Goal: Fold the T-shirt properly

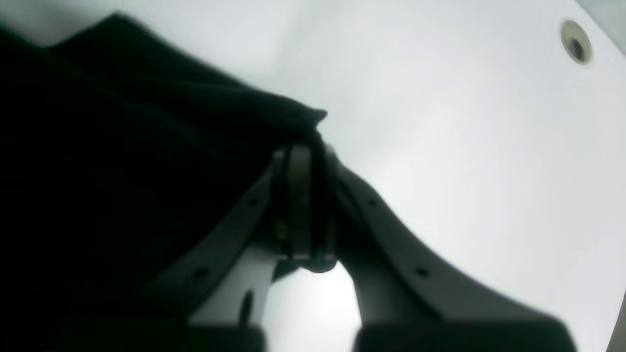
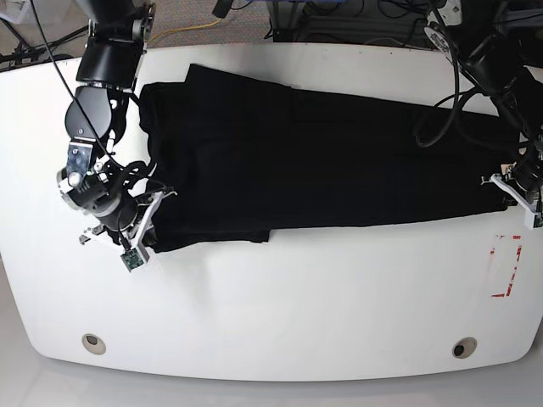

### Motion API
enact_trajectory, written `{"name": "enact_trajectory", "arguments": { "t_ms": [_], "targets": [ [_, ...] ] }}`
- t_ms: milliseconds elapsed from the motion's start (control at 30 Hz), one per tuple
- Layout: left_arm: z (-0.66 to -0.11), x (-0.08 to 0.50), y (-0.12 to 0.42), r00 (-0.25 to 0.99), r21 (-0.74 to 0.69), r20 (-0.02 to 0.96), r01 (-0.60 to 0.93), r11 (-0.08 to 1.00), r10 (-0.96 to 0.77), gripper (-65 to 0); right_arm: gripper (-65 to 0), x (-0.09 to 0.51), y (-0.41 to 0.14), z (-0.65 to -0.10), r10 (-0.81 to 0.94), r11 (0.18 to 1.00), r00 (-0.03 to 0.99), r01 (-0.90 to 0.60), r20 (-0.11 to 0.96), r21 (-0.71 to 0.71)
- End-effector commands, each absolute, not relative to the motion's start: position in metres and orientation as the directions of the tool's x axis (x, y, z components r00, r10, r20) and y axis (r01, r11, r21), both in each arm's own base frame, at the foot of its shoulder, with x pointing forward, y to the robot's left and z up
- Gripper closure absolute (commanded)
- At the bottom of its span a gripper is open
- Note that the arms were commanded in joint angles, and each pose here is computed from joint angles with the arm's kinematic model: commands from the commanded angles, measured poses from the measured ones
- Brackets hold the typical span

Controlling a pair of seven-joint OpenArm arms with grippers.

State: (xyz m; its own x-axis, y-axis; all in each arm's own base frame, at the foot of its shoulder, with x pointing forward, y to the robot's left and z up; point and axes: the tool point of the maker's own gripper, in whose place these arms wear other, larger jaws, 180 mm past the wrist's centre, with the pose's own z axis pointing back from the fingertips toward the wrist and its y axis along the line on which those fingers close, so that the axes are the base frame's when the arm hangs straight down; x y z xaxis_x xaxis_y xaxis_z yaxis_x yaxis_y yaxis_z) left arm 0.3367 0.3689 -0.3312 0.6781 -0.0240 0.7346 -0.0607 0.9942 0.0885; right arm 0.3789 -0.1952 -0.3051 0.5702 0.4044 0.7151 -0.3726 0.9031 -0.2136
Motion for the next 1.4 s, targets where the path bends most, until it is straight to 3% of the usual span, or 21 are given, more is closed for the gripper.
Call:
{"name": "enact_trajectory", "arguments": {
  "t_ms": [0, 267, 633, 1033, 1367],
  "targets": [
    [-0.302, 0.349, 0.378, 0.616, 0.122, 0.786, -0.07, 0.99, -0.054, -1.8, 0.0, 0.378, -0.204, -0.282, 0.389, 0.913, 0.535, -0.334, 0.75, -0.236],
    [-0.308, 0.336, 0.379, 0.634, 0.146, 0.77, -0.066, 0.987, -0.072, -2.1, 0.0, 0.327, -0.201, -0.293, 0.384, 0.907, 0.554, -0.378, 0.739, -0.188],
    [-0.317, 0.302, 0.384, 0.684, 0.223, 0.718, -0.044, 0.974, -0.134, -2.9, 0.0, 0.268, -0.198, -0.341, 0.368, 0.908, 0.665, -0.406, 0.65, -0.099],
    [-0.312, 0.285, 0.398, 0.715, 0.28, 0.677, -0.034, 0.959, -0.172, -26.8, 0.0, 0.245, -0.2, -0.359, 0.373, 0.908, 0.708, -0.41, 0.6, -0.08],
    [-0.264, 0.261, 0.36, 0.576, 0.183, 0.78, 0.165, 0.969, -0.245, -29.2, 0.0, 0.241, -0.2, -0.361, 0.371, 0.909, 0.715, -0.411, 0.593, -0.074]
  ]
}}
